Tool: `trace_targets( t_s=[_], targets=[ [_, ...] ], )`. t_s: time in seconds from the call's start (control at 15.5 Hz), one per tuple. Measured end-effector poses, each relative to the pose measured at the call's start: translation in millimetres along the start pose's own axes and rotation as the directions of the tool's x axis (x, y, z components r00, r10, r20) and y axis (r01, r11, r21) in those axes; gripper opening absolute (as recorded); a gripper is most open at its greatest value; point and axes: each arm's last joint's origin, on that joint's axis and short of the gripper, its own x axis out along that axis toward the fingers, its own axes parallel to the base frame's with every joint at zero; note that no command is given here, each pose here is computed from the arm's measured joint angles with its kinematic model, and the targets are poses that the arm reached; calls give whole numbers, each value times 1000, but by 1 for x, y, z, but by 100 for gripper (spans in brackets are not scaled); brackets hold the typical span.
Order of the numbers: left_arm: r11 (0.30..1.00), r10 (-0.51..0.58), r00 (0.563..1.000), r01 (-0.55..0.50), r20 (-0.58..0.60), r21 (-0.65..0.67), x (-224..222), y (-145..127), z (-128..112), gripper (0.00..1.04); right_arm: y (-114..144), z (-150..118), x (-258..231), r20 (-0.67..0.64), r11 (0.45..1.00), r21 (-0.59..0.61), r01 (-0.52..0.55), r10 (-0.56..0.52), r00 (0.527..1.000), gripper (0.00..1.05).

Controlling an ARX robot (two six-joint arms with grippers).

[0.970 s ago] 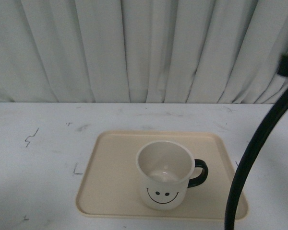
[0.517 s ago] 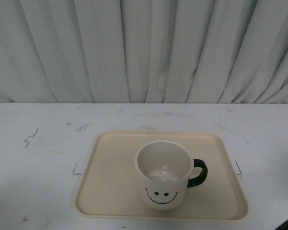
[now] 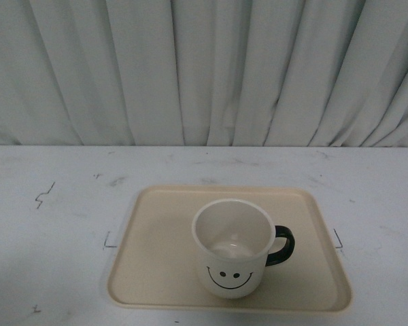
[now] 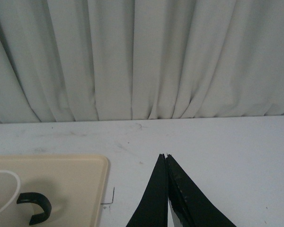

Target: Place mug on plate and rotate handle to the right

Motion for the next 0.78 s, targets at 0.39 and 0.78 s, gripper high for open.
trace_targets(
  t_s=[0.39, 0.78],
  targets=[
    [1000, 0, 1000, 0, 0, 0, 0, 0, 0, 98, 0, 6, -19, 25, 1000, 0, 0, 0, 1000, 2],
    [1000, 0, 1000, 0, 0, 0, 0, 0, 0, 98, 0, 8, -31, 32, 1000, 0, 0, 0, 999, 2]
  ],
)
